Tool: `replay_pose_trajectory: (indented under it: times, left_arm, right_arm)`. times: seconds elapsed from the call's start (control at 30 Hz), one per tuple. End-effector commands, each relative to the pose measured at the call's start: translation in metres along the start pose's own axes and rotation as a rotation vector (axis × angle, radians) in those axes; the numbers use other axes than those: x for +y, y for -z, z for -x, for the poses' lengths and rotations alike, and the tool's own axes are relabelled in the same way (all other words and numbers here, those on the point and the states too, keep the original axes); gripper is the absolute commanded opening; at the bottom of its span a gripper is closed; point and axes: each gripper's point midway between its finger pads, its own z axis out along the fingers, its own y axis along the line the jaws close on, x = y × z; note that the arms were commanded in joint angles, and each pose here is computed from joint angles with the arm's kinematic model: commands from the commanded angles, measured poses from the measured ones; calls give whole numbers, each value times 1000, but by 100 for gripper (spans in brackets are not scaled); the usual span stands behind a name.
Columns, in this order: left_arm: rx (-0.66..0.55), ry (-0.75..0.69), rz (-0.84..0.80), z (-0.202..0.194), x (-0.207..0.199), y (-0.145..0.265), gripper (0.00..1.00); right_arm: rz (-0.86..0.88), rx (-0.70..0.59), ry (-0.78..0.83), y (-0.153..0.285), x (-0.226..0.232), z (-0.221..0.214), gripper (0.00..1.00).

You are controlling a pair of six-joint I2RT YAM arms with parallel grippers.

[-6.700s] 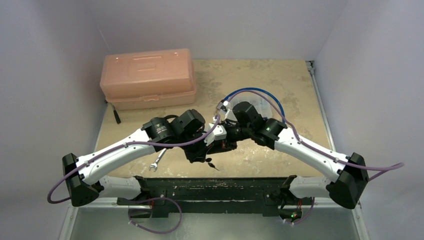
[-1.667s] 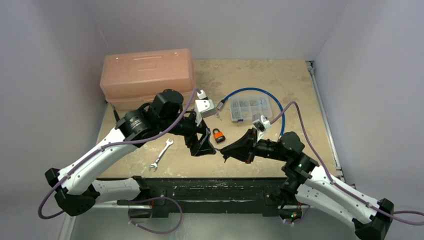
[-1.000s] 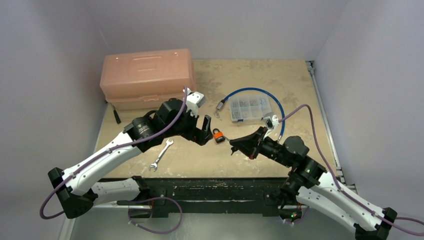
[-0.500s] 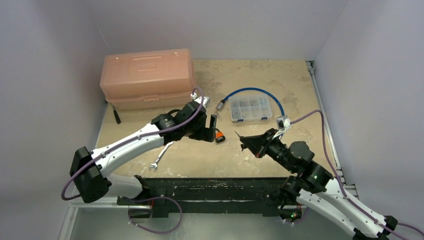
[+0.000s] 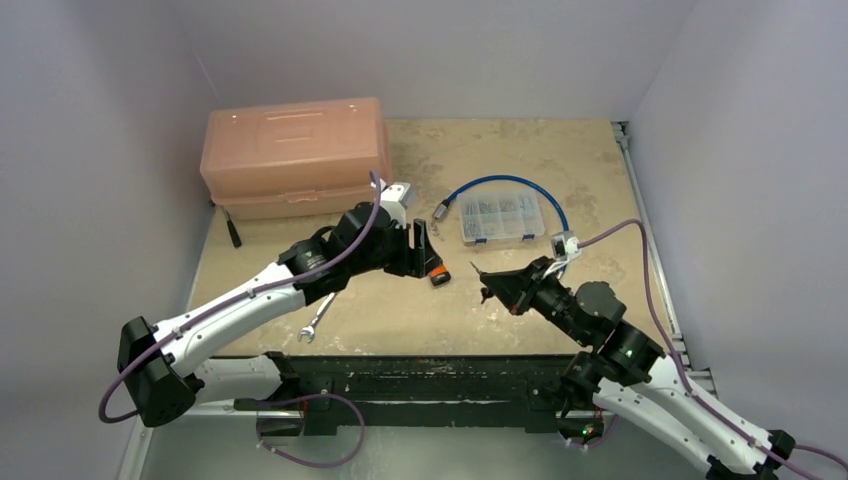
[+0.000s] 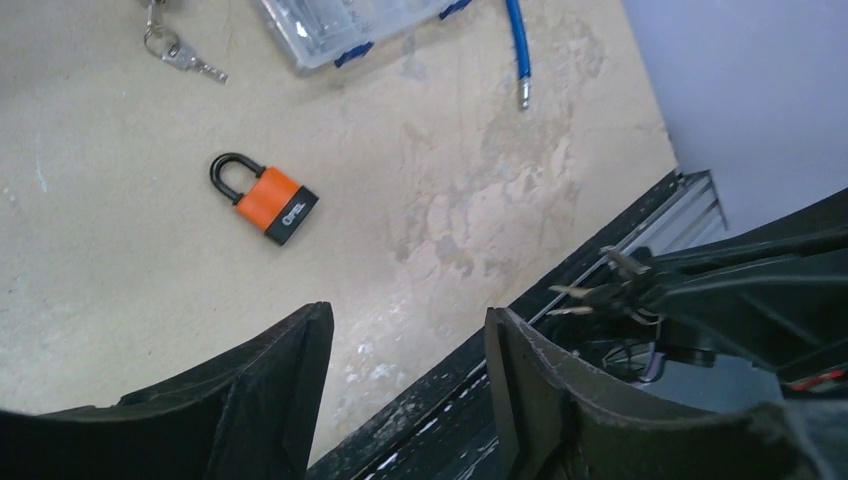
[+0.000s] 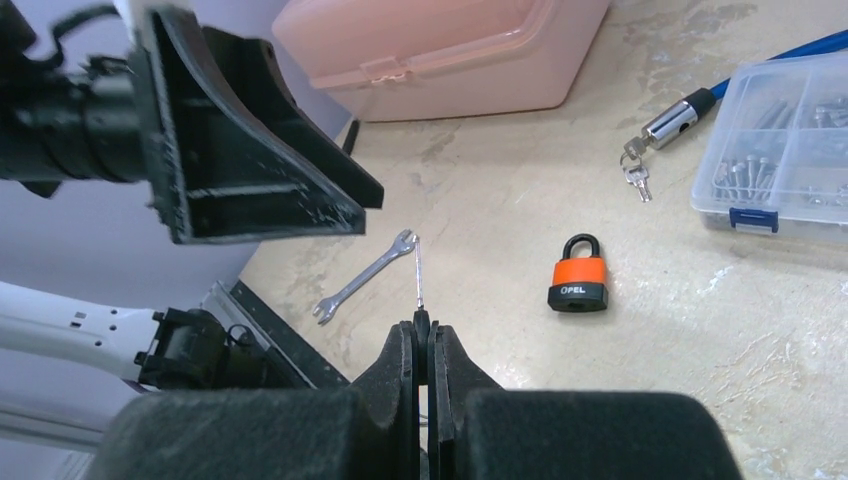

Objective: Unlock with the key

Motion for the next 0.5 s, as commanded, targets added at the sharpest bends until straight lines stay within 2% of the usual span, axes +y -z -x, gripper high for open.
replay_pose_trajectory:
  times: [0.0,0.07,0.23,0.47]
  left_arm:
    - [-15,140,7,23,-17,4,61]
    - [-11,241,68,21,-11,4,61]
    - [-21,410,-47,27,-36,4,61]
    - [-79,531,-115,40,-46,8,56]
  right_arm:
    - [25,-52,87,-12,5,14,0]
    - [41,-70,133,-17,8,18,0]
    - [67,-96,224,-27,14,26,0]
    - [45,-62,336,-45,10,19,0]
